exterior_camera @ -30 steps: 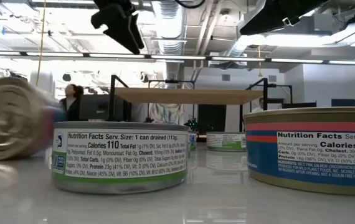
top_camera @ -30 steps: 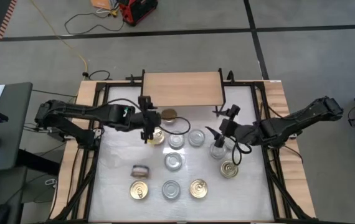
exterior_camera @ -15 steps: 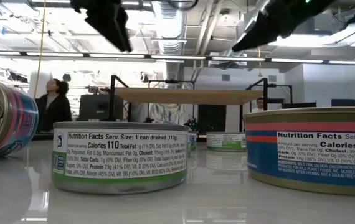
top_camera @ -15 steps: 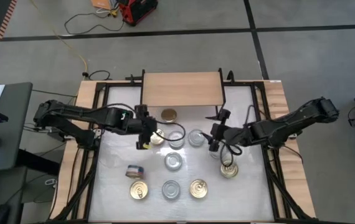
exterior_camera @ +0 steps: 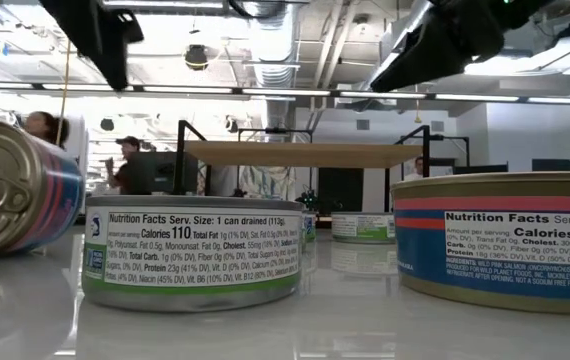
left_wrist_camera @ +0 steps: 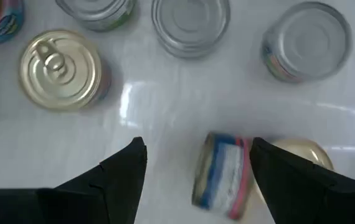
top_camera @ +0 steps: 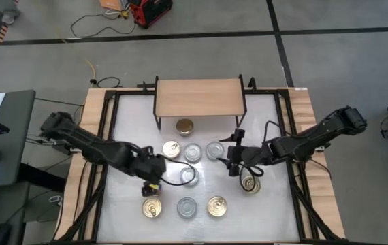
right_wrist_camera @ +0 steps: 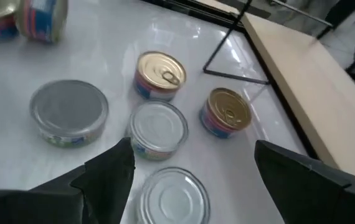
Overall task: Stack canned seafood by type on shelf
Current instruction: Put the blue tuna can on the shelf
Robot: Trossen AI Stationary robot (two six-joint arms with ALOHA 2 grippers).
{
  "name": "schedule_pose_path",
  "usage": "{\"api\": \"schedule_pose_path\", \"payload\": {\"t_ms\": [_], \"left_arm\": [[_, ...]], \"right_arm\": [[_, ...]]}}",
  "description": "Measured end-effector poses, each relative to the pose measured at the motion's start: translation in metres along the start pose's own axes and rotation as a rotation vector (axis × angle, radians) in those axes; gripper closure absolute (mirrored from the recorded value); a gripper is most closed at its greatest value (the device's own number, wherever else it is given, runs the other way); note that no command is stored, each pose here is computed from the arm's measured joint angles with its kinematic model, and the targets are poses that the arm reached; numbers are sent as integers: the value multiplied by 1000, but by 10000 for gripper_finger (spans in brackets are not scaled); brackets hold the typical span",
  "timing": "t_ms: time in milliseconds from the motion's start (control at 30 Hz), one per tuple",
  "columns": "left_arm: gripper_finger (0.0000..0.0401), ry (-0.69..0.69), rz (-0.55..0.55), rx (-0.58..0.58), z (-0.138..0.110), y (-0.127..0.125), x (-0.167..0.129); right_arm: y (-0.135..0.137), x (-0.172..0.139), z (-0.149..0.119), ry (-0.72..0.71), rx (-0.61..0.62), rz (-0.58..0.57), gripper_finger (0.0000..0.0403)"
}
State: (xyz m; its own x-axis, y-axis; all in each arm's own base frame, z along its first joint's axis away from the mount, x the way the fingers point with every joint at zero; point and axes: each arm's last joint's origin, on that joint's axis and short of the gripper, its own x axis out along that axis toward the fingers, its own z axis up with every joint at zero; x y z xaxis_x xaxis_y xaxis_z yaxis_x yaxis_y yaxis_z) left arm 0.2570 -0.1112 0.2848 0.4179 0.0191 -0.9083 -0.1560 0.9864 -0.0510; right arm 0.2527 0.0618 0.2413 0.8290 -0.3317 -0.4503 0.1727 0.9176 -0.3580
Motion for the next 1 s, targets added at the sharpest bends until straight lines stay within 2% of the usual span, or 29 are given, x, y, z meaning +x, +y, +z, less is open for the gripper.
{"api": "schedule_pose_path", "payload": {"t_ms": [167,333,433,767,1000], "left_arm": [[128,96,-57,33,3,-13,30],[125,171,-89,42,3,-18,48],[115,176,-114,31,3,-20,49],[56,142,-58,84,4,-19,49],[52,161,-111,53,-9,-18,69]], "right_arm": [[-5,4,0,5,31,26,42],[-5,4,0,4,49,30,42],[-4,5,-1,8,46,31,42],[-3,5,1,-5,57,51,42],[-3,5,1,-6,59,51,42]]}}
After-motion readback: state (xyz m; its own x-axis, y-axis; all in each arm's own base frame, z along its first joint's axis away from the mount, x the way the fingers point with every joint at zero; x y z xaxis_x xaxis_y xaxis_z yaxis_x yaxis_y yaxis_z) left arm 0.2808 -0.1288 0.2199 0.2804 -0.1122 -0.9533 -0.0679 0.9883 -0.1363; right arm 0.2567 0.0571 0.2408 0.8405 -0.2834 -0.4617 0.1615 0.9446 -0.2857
